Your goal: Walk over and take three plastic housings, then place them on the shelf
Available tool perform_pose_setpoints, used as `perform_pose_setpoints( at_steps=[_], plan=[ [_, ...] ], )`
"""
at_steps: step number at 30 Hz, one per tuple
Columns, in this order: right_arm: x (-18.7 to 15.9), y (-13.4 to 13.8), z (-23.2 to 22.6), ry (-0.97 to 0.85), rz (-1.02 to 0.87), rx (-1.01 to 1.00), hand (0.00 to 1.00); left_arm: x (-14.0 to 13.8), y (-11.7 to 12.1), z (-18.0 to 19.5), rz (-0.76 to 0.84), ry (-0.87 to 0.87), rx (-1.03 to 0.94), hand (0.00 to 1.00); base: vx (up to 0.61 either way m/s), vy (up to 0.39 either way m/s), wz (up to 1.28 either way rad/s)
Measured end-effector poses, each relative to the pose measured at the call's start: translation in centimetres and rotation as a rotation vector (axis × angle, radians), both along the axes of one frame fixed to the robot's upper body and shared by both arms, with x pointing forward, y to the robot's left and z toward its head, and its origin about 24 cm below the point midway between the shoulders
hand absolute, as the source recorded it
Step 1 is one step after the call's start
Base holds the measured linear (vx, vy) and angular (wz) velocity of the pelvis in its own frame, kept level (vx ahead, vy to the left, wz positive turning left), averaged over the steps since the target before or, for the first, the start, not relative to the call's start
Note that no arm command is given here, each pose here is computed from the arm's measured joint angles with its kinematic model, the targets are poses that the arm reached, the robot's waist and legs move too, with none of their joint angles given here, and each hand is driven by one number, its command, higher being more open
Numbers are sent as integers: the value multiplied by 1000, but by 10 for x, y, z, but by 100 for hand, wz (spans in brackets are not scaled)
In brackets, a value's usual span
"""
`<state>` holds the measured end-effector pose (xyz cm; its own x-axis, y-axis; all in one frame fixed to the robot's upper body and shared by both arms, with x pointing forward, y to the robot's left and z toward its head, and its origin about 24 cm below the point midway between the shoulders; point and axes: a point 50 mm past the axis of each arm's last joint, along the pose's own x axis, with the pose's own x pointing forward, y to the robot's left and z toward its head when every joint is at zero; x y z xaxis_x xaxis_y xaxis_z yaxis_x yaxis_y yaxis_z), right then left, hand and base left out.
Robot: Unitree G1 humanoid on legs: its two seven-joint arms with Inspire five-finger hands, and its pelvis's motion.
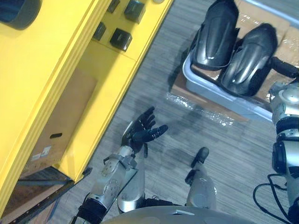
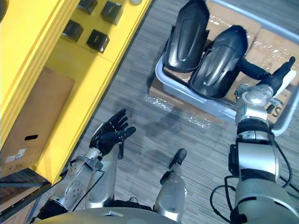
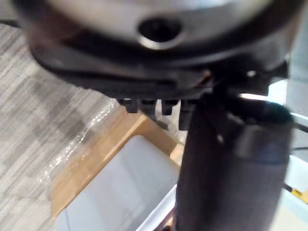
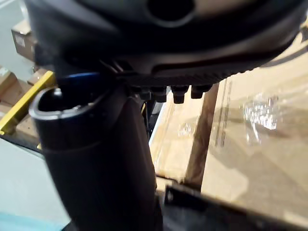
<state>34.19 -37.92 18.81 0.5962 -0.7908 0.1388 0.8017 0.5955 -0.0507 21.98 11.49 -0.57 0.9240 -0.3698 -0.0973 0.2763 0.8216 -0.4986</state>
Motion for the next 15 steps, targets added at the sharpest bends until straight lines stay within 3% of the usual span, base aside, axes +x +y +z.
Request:
perform_pose_setpoints(
  at_steps=[6,7,15],
  plan=[
    [5,-3,13,80,118,-10,100,-1,-1,-8,10,40,-8,100,-6,-3,9],
    [3,-7,14,95,130,-18,0,0,-1,-8,10,37,-8,100,1,3,7],
    [-14,-34,27,182,107,15,0,6,-2,-4,16,14,-5,100,-33,-1,1]
  ],
)
